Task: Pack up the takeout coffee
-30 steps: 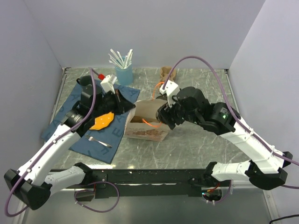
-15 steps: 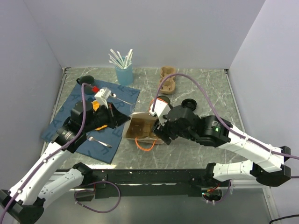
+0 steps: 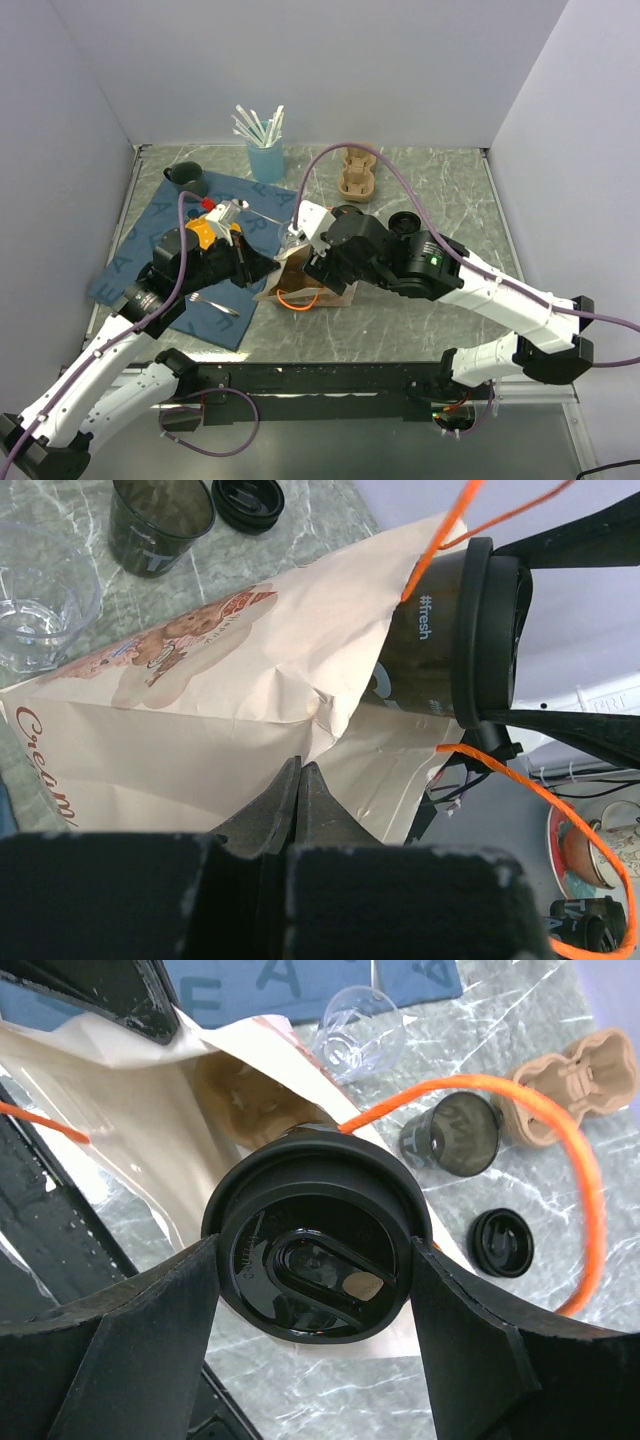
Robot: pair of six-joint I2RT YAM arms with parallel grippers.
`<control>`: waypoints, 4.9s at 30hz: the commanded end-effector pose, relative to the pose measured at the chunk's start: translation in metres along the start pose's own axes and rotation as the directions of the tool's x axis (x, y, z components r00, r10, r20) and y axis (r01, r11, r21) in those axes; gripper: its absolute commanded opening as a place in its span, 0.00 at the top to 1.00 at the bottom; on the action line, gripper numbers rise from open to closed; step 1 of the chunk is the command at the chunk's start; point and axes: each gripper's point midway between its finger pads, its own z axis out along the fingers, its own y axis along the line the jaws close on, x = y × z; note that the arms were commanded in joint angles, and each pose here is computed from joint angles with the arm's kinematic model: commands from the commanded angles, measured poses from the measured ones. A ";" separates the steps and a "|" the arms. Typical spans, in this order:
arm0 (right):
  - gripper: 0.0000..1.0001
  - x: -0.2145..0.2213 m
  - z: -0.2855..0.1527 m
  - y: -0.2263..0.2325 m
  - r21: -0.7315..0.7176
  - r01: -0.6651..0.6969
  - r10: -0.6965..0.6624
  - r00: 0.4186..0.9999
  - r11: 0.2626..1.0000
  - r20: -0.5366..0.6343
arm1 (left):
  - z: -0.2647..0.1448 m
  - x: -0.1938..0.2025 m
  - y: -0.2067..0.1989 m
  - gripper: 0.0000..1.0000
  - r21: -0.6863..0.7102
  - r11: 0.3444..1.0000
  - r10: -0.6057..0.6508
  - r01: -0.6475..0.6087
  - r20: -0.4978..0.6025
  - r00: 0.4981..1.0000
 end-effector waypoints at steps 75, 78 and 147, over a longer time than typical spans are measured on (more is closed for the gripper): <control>0.55 0.139 0.045 0.042 0.032 0.452 -0.448 0.889 0.891 -0.100 | -0.011 0.028 -0.048 0.99 0.106 0.986 -0.127 0.127 -0.008 0.992; 0.55 0.145 0.047 0.042 0.022 0.458 -0.452 0.883 0.889 -0.126 | -0.013 0.029 -0.051 0.99 0.116 0.987 -0.112 0.113 -0.016 0.994; 0.56 0.193 0.065 -0.001 0.157 0.373 -0.338 0.917 0.914 -0.211 | 0.009 0.049 -0.058 0.99 0.261 0.961 -0.080 0.090 -0.051 0.996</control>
